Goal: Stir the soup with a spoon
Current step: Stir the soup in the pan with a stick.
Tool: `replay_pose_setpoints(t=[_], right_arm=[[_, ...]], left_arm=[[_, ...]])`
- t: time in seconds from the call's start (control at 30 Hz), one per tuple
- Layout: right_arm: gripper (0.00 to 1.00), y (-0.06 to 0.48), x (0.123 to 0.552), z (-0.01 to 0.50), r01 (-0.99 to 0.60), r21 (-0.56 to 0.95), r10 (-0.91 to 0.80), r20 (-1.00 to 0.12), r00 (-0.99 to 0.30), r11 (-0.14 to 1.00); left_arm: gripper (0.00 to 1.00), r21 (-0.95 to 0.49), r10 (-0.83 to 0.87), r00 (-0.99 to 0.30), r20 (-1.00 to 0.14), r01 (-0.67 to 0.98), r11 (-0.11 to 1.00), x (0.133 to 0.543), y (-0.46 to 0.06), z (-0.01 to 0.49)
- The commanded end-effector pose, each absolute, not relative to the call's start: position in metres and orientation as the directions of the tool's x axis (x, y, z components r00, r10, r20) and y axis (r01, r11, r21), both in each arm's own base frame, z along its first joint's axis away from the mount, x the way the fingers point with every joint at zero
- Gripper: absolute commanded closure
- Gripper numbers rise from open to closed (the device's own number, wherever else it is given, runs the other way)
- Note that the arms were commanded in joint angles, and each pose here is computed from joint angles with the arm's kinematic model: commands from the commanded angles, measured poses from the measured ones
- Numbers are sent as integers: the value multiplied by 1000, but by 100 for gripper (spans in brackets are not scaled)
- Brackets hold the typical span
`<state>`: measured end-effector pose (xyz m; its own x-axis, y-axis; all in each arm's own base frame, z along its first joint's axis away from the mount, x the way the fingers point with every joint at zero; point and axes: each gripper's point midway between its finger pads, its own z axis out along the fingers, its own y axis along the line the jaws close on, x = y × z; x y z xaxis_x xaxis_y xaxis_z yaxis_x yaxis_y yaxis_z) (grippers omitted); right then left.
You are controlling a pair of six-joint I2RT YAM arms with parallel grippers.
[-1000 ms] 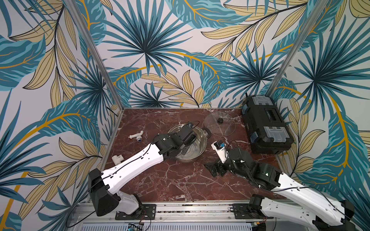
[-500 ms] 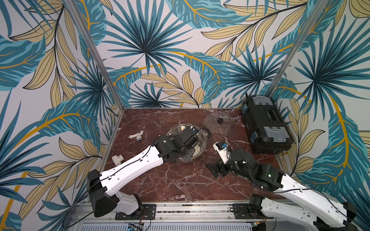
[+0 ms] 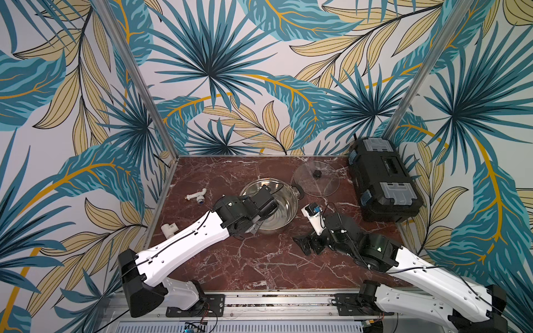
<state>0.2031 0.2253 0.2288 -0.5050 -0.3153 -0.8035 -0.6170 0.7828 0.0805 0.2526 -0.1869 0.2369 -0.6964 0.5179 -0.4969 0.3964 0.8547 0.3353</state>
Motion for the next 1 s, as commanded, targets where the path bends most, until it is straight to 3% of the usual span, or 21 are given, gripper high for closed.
replay_pose_setpoints(t=[0.0, 0.27, 0.47, 0.67, 0.8, 0.97], right_arm=[[1, 227, 202, 232, -619, 94, -299, -812, -501, 780], [1, 217, 200, 232, -604, 86, -293, -814, -501, 793], [0, 214, 199, 233, -600, 82, -292, -817, -498, 795], [0, 219, 199, 234, -607, 96, -287, -816, -502, 789], [1, 224, 200, 235, -614, 102, -287, -816, -502, 782], [0, 229, 202, 235, -620, 108, -285, -818, -500, 777]], left_arm=[[100, 360, 484, -628, -610, 324, 875, 280, -198, 268], [100, 237, 433, -569, -699, 387, 891, 296, -248, 271], [100, 103, 400, -582, -708, 476, 874, 280, -270, 265], [100, 7, 360, -622, -695, 495, 869, 255, -261, 262], [100, 21, 369, -655, -660, 474, 880, 240, -238, 259], [100, 152, 415, -686, -597, 411, 899, 236, -202, 249]])
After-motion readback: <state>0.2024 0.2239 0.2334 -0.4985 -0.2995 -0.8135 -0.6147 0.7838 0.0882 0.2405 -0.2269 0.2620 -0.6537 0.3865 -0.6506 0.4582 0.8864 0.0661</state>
